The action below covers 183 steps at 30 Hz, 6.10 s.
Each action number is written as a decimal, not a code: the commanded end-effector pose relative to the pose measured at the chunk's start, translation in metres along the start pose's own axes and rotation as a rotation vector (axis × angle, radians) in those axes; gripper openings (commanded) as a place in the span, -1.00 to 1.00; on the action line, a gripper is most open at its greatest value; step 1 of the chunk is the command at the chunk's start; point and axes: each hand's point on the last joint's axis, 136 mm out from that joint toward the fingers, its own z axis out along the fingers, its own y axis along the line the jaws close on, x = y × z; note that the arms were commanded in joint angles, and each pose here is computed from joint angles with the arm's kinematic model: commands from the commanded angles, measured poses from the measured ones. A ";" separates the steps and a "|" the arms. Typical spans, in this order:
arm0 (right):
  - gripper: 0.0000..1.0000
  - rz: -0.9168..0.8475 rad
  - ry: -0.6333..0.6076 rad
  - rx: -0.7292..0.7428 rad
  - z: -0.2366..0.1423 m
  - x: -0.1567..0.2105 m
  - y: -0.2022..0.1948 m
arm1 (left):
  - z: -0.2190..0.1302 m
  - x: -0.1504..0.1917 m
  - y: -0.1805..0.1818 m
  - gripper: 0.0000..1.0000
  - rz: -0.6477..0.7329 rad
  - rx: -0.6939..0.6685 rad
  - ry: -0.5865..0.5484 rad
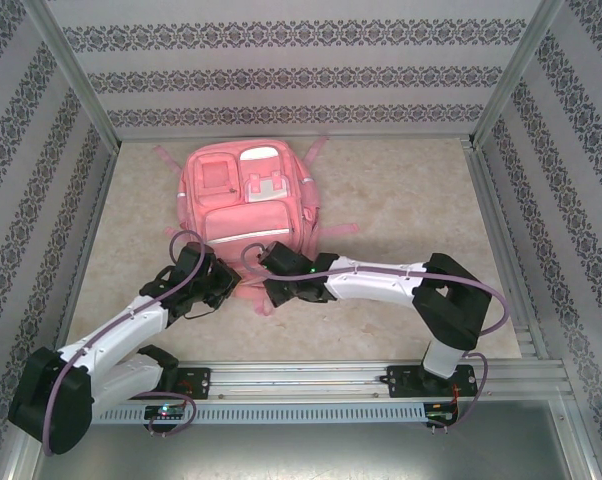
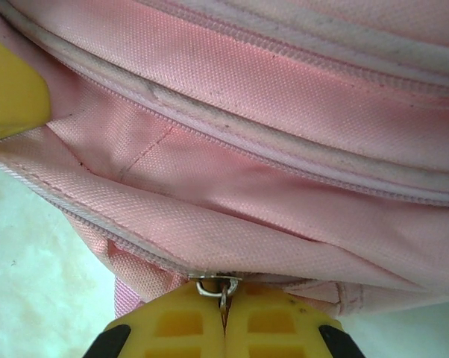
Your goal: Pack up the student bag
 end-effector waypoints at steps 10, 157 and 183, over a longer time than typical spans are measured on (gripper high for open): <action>-1.00 -0.138 0.121 0.033 -0.016 0.014 -0.018 | -0.019 -0.022 -0.014 -1.00 0.120 -0.021 -0.096; -1.00 0.003 -0.146 -0.158 0.030 -0.014 0.006 | -0.043 -0.076 0.038 -1.00 -0.068 -0.228 -0.259; -1.00 0.056 -0.169 -0.275 0.060 -0.058 0.043 | -0.053 -0.043 0.016 -0.19 -0.146 -0.134 -0.091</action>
